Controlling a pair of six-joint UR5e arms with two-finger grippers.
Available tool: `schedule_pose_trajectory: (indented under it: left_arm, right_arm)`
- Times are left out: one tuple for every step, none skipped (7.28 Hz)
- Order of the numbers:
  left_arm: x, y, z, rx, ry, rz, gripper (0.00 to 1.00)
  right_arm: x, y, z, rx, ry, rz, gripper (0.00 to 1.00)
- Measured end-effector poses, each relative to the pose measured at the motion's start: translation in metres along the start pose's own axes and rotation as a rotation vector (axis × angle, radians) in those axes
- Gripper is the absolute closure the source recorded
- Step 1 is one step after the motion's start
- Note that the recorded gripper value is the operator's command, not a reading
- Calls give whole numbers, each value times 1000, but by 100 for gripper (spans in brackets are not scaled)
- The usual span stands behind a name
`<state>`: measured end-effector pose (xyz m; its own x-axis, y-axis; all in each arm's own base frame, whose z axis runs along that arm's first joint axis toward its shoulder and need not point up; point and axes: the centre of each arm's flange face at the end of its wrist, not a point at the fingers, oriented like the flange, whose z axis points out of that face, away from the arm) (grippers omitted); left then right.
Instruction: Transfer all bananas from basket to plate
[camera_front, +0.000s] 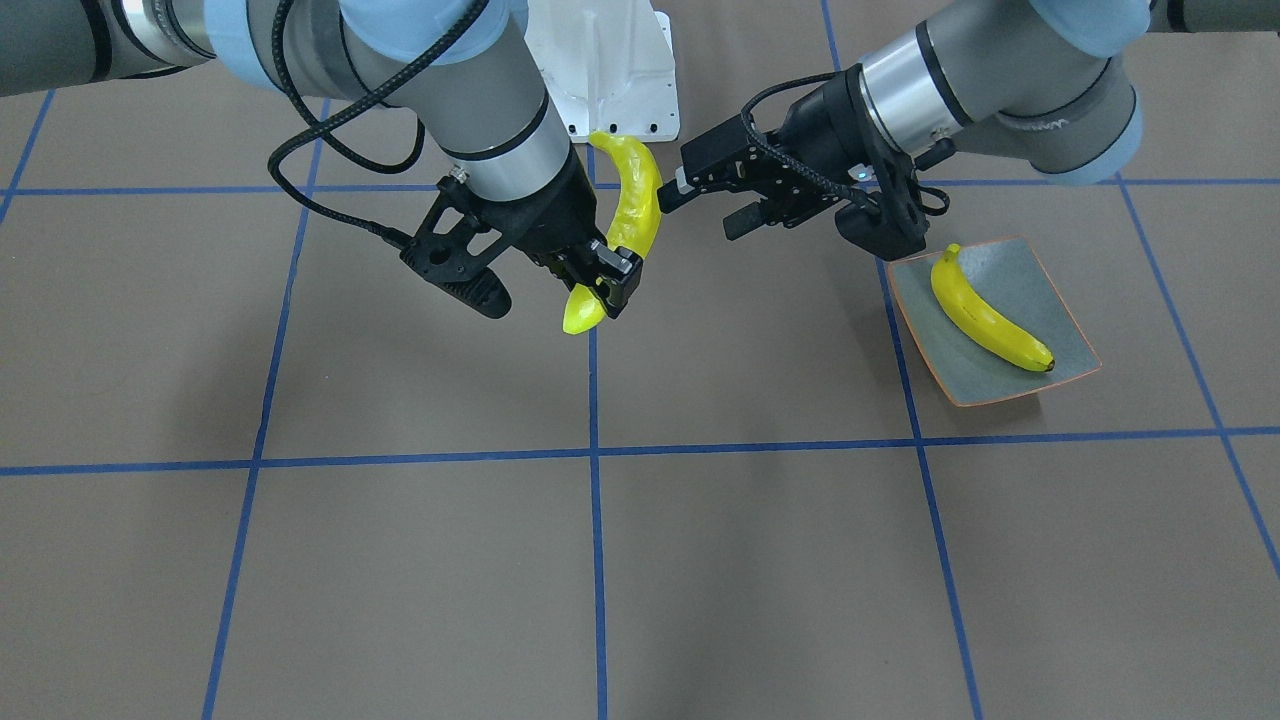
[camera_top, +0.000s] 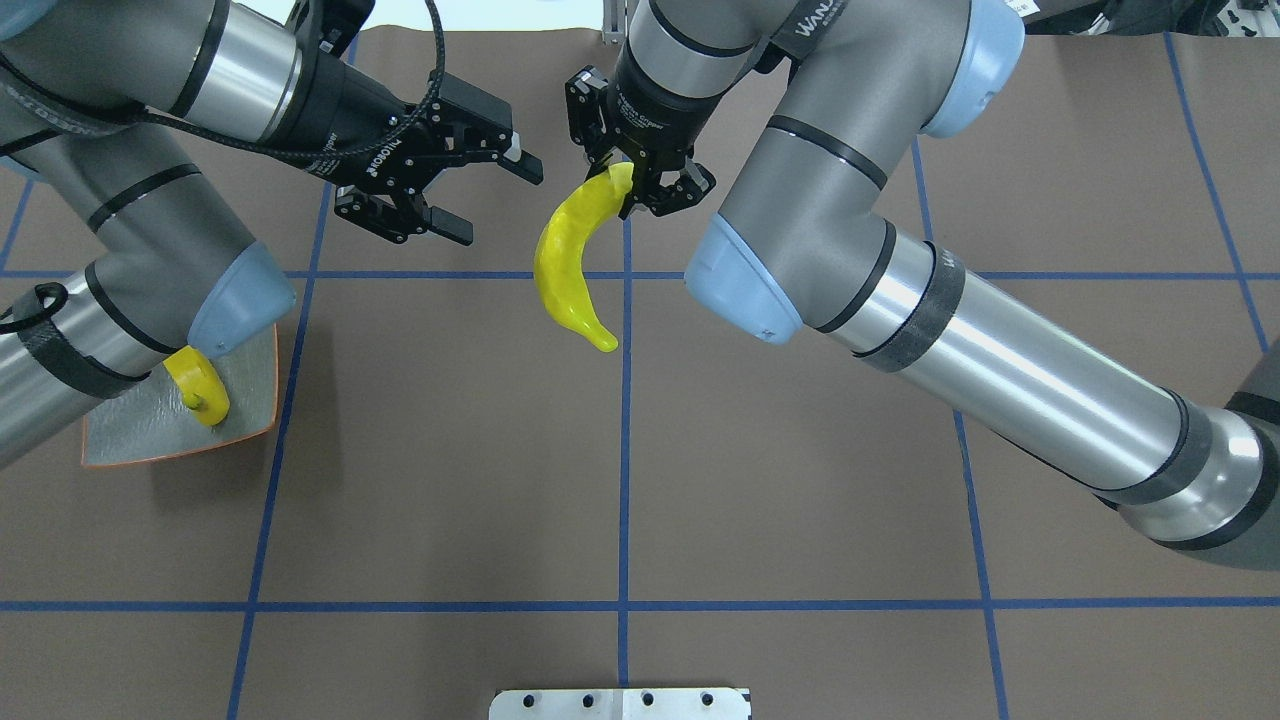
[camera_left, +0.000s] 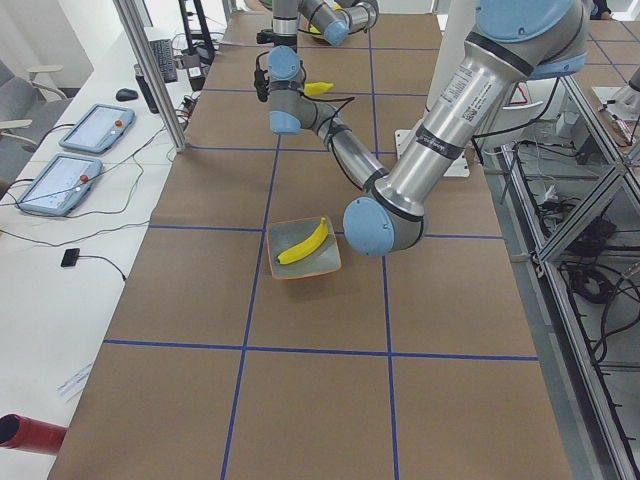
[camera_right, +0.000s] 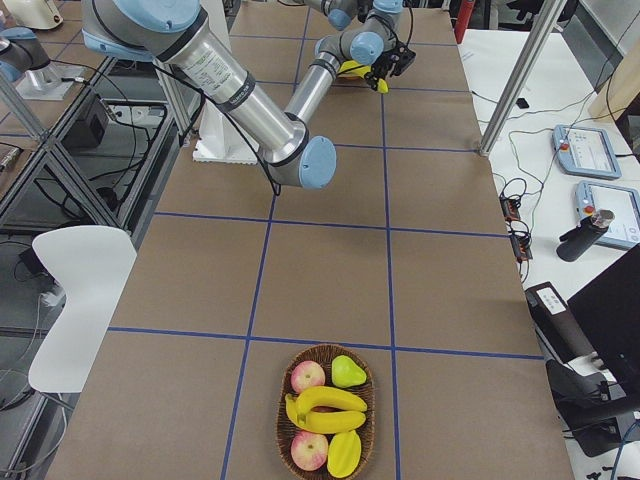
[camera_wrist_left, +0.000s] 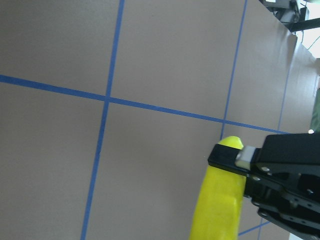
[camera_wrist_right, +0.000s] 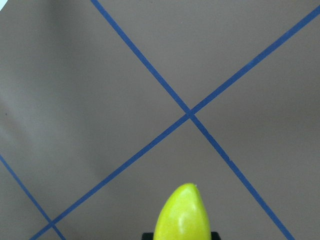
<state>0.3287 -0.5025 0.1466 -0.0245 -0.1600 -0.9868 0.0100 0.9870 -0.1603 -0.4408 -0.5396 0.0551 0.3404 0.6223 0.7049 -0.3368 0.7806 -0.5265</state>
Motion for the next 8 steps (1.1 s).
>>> schedule_pose_trajectory:
  left_arm:
    - [4,3,0,-3,18,-3,0]
    - [6,5,0,-6,26,-4,0]
    - [7,6,1,-9,29,-4,0]
    - [8,8,1,-12,32,-4,0]
    - [11,12,1,-16,38,-7,0]
    - [15,16,2,-23,48,-18,0]
    - [16,21,6,-33,56,-27,0]
    - [18,28,11,-48,63,-33,0]
  right_arm:
    - [1,3,-6,-13,-13,-8,100]
    - [1,6,-15,-32,-25,-15,100]
    - [1,8,-23,-50,-33,-20,100]
    - [1,10,-28,-59,-39,-23,100]
    - [1,10,-30,-62,-45,-26,100]
    - [0,11,-32,-65,-53,-27,100]
    - [0,11,-33,-67,-62,-25,100]
    - [0,11,-33,-68,-68,-24,100]
